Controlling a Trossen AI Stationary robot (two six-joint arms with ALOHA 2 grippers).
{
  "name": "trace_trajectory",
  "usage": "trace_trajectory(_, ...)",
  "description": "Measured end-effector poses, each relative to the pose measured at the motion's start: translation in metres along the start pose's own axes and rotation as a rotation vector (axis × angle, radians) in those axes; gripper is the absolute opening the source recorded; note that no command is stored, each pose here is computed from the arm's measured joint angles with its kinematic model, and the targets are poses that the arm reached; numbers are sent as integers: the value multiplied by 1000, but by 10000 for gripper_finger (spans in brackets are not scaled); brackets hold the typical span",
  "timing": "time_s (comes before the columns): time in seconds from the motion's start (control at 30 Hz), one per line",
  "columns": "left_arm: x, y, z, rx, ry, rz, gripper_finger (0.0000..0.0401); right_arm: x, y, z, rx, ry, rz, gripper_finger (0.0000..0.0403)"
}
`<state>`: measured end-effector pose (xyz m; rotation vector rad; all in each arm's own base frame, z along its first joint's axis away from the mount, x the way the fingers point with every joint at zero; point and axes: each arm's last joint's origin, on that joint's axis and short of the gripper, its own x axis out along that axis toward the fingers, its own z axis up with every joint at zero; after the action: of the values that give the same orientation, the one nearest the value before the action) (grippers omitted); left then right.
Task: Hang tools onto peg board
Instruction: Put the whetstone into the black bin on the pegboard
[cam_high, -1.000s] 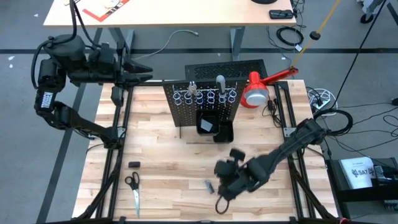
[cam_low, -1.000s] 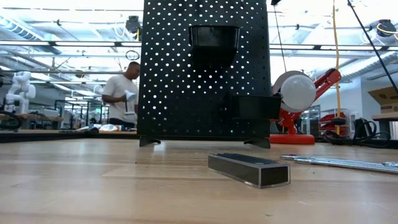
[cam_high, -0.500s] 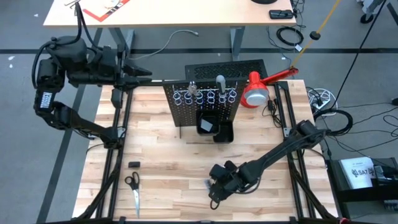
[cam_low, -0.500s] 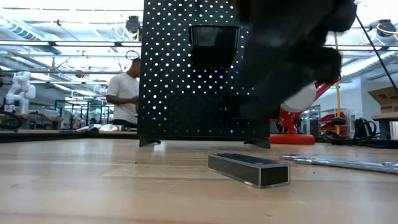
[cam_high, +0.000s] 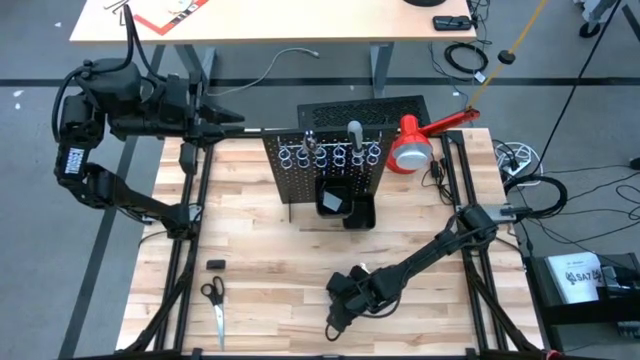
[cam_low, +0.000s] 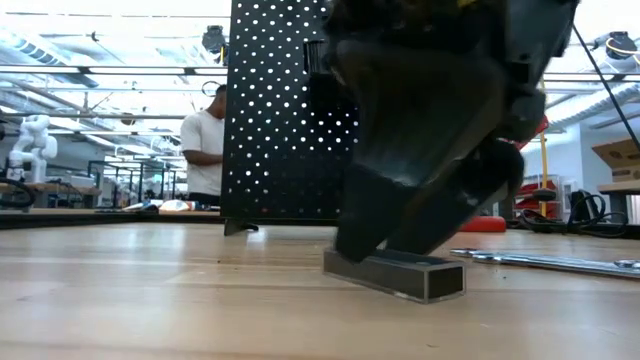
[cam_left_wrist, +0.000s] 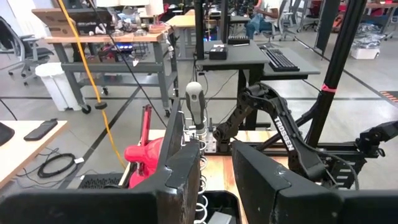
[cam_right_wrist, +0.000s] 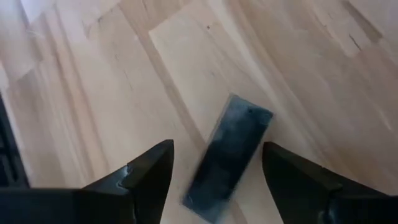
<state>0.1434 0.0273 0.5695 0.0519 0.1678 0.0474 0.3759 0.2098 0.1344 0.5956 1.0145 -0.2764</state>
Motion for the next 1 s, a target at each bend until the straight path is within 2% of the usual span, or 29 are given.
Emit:
trace_trajectory(0.13,0,0,0,0,-3,5,105,6,1,0,4,34,-82,235)
trace_trajectory(0.23,0,0,0,-1,-3,10,105,10,-2,0,15,47,-121,218)
trace_trajectory(0.43,-2,0,1,1,-11,11,105,13,-8,-1,33,65,-166,151)
trace_trajectory(0.6,-11,-1,7,12,-81,17,105,13,-10,0,37,83,-170,94)
trace_trajectory(0.77,-17,-2,8,14,-97,18,105,11,-9,1,17,81,-164,92)
trace_trajectory(1.0,-18,-2,8,11,-99,18,105,-14,-2,10,-69,13,-178,92)
